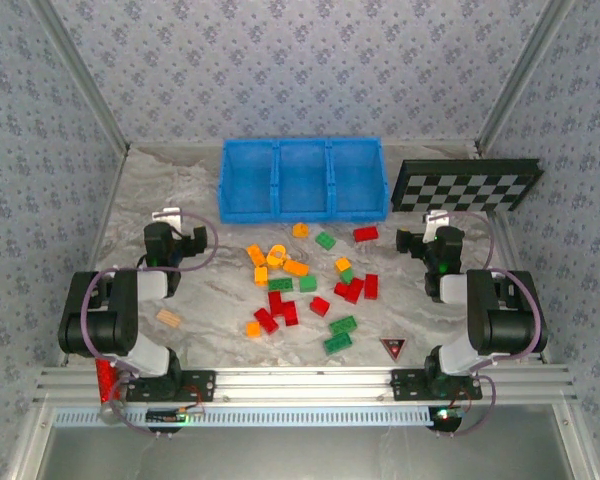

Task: Sort the legos into containers by color
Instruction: Pick up the lego from the bottom-center of the table.

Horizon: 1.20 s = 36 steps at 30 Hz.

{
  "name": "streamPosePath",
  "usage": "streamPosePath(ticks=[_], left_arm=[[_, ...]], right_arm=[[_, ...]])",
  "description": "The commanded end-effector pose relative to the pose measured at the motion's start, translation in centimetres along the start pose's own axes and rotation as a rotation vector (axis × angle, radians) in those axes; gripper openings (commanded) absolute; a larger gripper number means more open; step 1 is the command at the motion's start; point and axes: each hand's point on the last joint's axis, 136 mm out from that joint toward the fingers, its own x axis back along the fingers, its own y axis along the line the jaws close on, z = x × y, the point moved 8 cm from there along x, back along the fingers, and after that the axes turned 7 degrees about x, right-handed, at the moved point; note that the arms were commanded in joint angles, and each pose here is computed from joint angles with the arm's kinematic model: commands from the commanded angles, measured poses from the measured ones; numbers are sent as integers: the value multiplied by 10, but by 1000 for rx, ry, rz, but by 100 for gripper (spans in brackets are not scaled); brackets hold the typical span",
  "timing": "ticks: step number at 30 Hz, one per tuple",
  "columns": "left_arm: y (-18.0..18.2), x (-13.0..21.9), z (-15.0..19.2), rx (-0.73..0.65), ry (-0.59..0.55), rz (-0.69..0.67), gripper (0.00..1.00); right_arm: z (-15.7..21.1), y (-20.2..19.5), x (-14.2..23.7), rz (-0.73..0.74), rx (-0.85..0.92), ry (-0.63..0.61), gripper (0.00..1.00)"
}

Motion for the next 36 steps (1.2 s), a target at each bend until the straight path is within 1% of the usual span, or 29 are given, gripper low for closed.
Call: streamPosePath(ticks=[1,29,30,31,32,33,36], left_arm=[[-3,-1,-13,-11,-49,24,99],[-1,-1,-14,1,-47,23,99],[3,-2,-16,19,-55,-2,99],[6,-2,-24,38,-30,-30,99],[5,-2,-35,39,14,-28,99],[2,1,-48,31,34,-19,99],[-8,24,-90,101,-26,24,99]], right_arm=[[-8,-1,-3,3,-5,-26,100],[-8,0,-3,12,-3,-23,100],[-8,-1,-3,12,-3,-22,100],[-8,0,-3,9,-4,-24,100],[-8,-1,-3,12,-4,-24,100],[-8,-1,-3,11,-4,-23,100],[-8,-1,-3,13,-5,-24,100]])
